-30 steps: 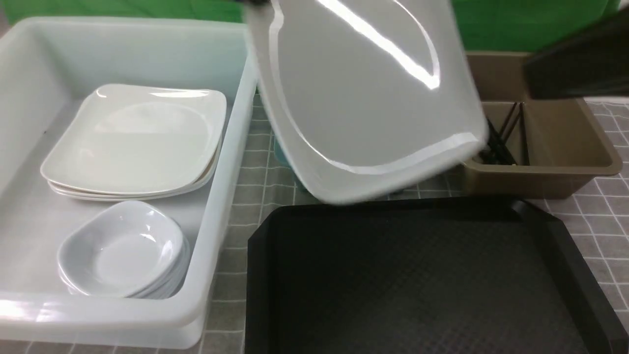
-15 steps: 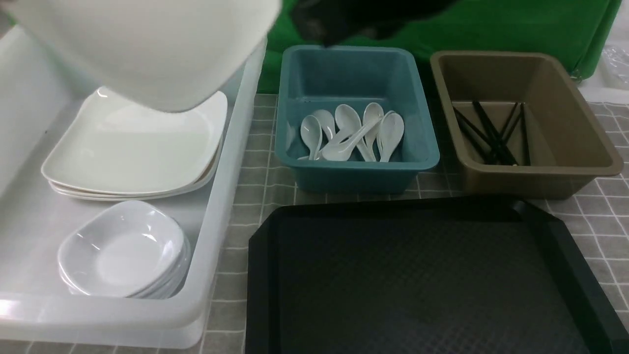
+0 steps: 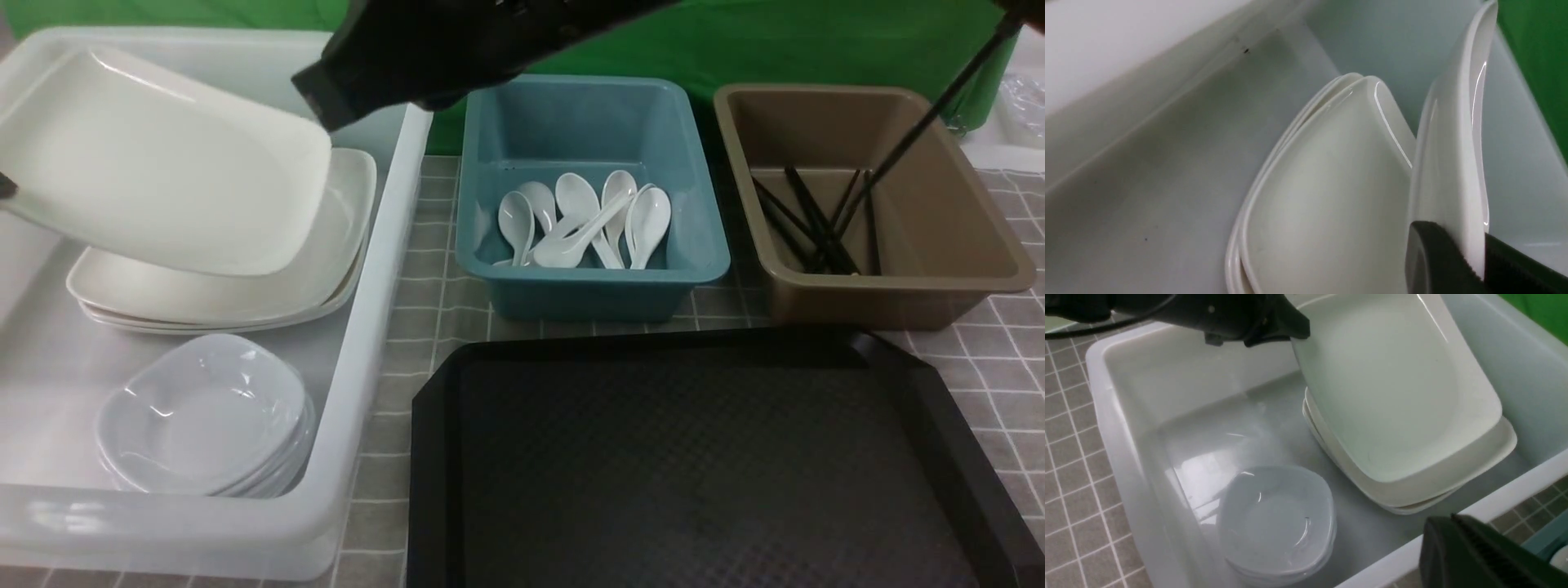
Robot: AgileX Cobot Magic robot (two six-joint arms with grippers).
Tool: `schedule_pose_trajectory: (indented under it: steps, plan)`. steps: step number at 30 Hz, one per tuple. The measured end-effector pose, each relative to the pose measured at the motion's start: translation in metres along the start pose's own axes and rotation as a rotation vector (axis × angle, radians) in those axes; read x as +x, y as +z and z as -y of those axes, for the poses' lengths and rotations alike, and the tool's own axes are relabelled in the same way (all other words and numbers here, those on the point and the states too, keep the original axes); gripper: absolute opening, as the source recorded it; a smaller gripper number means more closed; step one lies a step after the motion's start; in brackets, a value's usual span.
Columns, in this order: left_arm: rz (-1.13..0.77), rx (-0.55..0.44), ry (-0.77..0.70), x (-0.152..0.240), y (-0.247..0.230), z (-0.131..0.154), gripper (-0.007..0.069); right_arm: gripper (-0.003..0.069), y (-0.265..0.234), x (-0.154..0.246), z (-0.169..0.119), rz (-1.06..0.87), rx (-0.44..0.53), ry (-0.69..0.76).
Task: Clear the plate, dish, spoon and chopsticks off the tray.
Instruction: Use the left arm to put the plate into the large storage box on the left
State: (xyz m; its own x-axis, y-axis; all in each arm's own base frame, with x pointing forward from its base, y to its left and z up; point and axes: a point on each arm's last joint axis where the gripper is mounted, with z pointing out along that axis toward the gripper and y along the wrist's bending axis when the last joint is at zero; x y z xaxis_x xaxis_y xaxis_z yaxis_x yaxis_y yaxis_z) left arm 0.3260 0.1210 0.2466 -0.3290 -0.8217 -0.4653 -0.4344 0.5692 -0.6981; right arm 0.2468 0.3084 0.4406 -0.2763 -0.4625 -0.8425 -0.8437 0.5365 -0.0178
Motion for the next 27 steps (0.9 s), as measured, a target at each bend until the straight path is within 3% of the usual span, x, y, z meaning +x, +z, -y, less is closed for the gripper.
schedule_pose_trajectory:
  steps: [7, 15, 18, 22, 27]
  plan:
    - [-0.057, -0.020, 0.022, 0.016, 0.027, -0.006, 0.0071, 0.0027, 0.000, 0.000, 0.000, 0.001, 0.000, 0.000]
    - [-0.095, -0.054, 0.097, 0.021, 0.034, -0.013, 0.0310, 0.0028, 0.000, 0.002, 0.000, -0.023, -0.004, 0.020]
    - [-0.144, -0.081, 0.209, 0.025, 0.032, -0.016, 0.0448, 0.0028, 0.000, 0.002, -0.001, -0.027, -0.006, 0.033]
    - [-0.147, -0.108, 0.267, 0.023, 0.026, -0.015, 0.0521, 0.0029, 0.000, 0.004, -0.002, -0.047, -0.016, 0.045]
    - [-0.130, -0.102, 0.336, 0.020, 0.012, -0.005, 0.0546, 0.0028, 0.000, 0.009, -0.003, -0.097, -0.029, 0.056]
